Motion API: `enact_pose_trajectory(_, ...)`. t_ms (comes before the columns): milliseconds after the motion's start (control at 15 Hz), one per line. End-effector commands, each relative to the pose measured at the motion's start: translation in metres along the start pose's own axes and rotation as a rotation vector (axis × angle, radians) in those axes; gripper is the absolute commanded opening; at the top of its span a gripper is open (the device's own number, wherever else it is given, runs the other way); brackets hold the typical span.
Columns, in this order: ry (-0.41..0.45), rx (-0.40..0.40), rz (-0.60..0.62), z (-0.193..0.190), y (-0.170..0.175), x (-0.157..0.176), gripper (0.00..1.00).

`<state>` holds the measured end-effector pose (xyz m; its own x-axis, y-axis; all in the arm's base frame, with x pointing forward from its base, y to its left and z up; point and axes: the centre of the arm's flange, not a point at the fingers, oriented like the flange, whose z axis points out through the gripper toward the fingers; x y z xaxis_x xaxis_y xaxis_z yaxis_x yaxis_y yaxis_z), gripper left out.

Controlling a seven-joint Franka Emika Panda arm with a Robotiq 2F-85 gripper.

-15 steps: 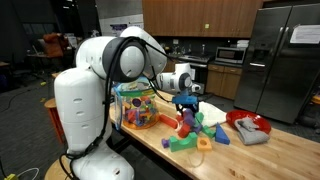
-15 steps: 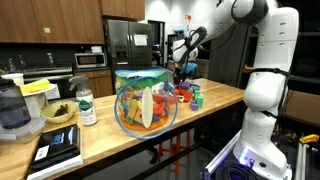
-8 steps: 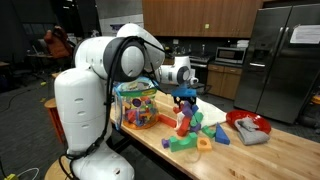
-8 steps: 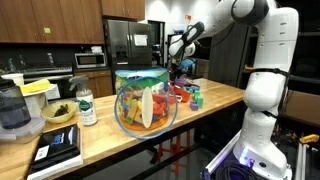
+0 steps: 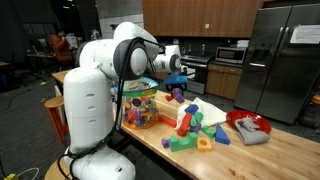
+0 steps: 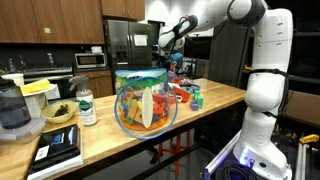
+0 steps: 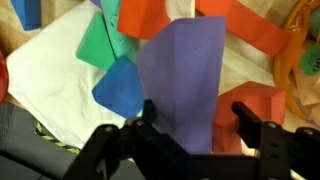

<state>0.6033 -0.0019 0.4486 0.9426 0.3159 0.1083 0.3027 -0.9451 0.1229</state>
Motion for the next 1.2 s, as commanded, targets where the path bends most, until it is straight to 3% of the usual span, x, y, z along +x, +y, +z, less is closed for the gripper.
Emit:
enact_pose_trajectory(0,-0.004,0.004,-0.028,-0.009,-0.023,0.045,0.53)
enact_pose_trajectory(467,-0.065,0.030,0.012,0.005,-0.067,0.074,0.53)
enact_pose_trajectory(1133,-0.094,0.015,0.084,-0.016,-0.046,0.096,0.53)
